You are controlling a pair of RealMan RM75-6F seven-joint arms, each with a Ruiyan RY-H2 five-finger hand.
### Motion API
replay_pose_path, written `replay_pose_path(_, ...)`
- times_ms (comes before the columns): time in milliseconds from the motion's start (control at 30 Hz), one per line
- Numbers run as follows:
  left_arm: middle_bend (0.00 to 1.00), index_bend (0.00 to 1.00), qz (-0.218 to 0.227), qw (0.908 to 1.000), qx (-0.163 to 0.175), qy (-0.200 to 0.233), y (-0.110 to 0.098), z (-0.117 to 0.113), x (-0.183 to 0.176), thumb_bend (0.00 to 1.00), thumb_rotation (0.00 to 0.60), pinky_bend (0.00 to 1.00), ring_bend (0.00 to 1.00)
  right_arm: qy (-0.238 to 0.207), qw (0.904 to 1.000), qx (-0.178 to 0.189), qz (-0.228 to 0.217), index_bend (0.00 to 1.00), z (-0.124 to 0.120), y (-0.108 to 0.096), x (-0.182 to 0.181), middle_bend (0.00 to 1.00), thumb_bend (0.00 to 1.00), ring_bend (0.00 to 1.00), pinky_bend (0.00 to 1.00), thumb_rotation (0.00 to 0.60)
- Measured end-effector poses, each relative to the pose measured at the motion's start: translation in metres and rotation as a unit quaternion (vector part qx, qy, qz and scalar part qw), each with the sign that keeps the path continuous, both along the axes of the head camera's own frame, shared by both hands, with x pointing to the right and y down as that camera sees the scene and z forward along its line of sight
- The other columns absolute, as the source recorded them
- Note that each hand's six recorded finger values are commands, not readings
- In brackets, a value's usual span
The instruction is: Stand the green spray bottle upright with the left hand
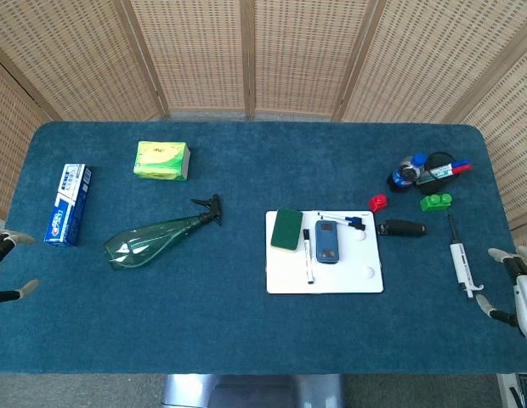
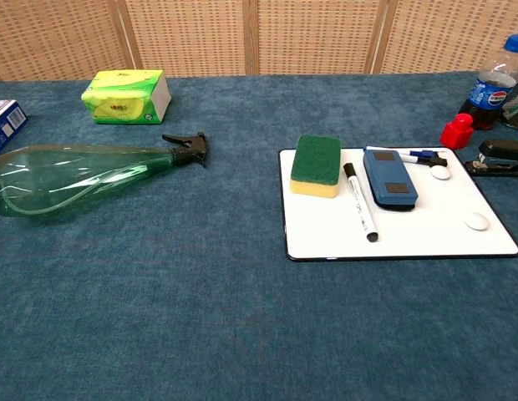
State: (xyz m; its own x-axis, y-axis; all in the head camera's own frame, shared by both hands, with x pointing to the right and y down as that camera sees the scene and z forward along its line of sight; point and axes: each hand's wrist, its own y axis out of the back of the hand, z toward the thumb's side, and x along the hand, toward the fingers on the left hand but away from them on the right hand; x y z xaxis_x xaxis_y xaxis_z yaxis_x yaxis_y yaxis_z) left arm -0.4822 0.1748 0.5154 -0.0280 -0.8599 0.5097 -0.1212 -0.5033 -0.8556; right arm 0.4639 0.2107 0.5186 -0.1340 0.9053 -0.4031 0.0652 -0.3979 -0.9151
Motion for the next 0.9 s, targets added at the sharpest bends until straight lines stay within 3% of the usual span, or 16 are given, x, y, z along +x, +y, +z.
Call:
replay_pose_path(700, 0.31, 0.30, 0.002, 1.0000, -0.006, -0.003, -0.0007, -0.0057, -0.0001, 0.24, 0.600, 0.27, 0.23, -0.005, 1.0000, 0.005, 0.001, 0.22, -0.0018, 0.0029, 0.0003, 0.31, 0.27, 0.12, 0.16, 0.600)
replay_pose_path(900, 0.26, 0.22, 0.011, 0.9999, -0.009, -0.008, -0.0031, -0.0006, 0.0054, 0.24, 0.600, 0.26, 0.21, -0.006, 1.0000, 0.001, -0.005, 0.22, 0.0023, -0.0009, -0.0039, 0.31, 0.27, 0.12, 0.16, 0.600)
